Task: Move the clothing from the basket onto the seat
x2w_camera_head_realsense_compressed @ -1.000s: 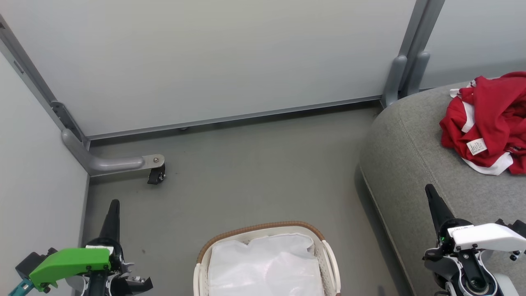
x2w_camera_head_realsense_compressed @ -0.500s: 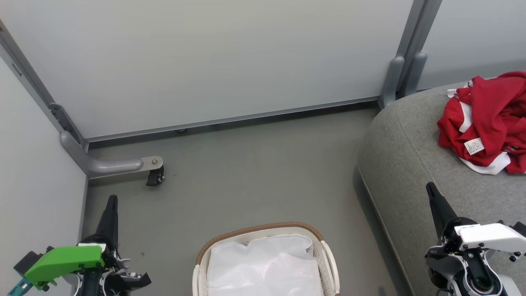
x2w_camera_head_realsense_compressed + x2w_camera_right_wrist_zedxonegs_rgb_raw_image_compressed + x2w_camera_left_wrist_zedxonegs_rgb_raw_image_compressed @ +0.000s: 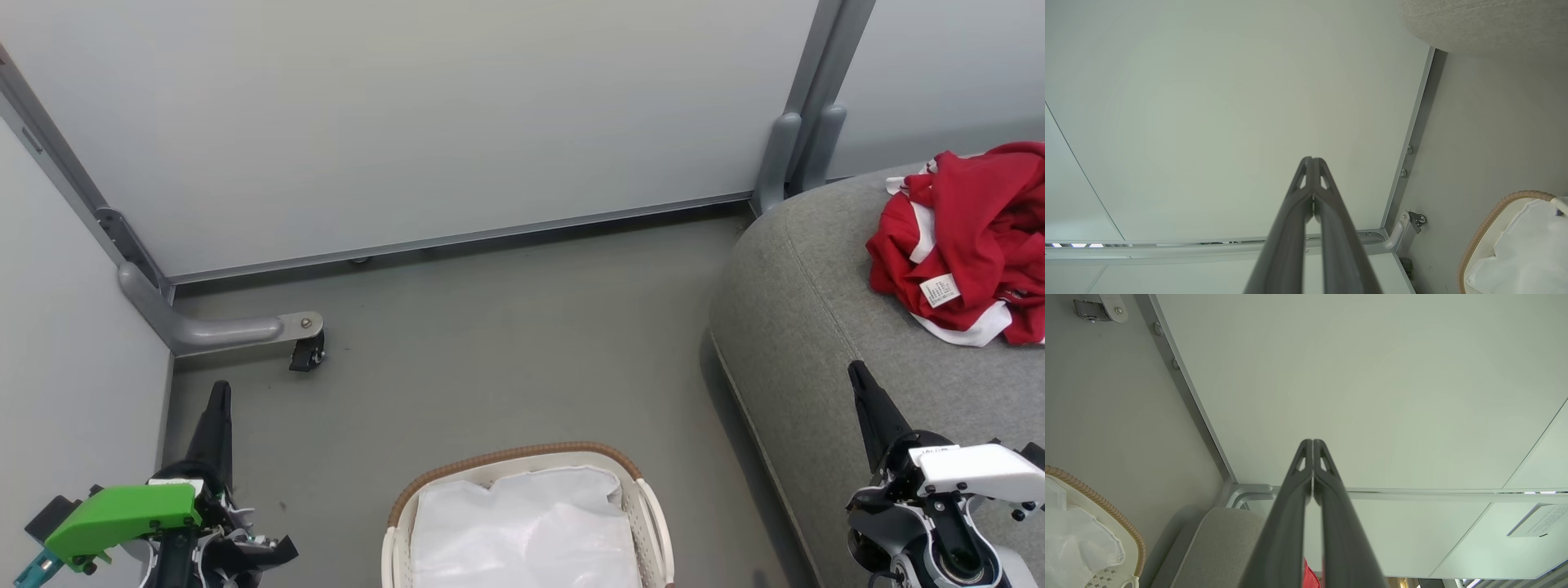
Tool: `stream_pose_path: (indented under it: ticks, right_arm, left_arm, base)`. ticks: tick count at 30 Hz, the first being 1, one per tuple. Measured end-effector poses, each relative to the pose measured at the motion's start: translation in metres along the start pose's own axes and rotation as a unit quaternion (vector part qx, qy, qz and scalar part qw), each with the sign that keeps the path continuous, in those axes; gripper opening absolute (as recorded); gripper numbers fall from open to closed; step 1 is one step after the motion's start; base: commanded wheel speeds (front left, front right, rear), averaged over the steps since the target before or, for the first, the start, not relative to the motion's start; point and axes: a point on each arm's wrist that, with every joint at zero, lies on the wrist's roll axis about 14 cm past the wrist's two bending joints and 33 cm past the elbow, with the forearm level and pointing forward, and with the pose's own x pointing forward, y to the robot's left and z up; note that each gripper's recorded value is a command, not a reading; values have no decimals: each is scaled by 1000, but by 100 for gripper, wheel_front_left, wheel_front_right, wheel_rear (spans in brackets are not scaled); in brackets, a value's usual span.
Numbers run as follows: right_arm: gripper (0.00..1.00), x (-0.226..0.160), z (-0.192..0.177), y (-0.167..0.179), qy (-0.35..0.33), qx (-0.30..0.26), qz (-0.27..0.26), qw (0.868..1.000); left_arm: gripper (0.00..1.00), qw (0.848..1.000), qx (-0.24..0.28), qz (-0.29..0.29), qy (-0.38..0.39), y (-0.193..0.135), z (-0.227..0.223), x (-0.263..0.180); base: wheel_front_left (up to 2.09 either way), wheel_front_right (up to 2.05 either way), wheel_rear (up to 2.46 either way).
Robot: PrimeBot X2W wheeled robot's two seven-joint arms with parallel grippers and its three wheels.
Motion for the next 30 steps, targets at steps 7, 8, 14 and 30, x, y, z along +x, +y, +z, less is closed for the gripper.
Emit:
stream_pose_path:
  ticks: [7, 8, 14, 30]
  right_arm:
    - [0, 0, 0, 0, 0, 0, 0, 1000]
    - [0, 0, 0, 0, 0, 0, 0, 1000]
    - [0, 0, 0, 0, 0, 0, 0, 1000]
    - [0, 0, 0, 0, 0, 0, 0, 1000]
  left_arm:
    - [0, 1000, 0, 0, 0, 0, 0, 0]
    - [0, 1000, 0, 0, 0, 0, 0, 0]
    - [0, 1000, 0, 0, 0, 0, 0, 0]
    - [0, 1000, 0, 0, 0, 0, 0, 0]
  base:
    - [0, 0, 0]
    - [0, 0, 0]
    - [0, 0, 0]
    - [0, 0, 0]
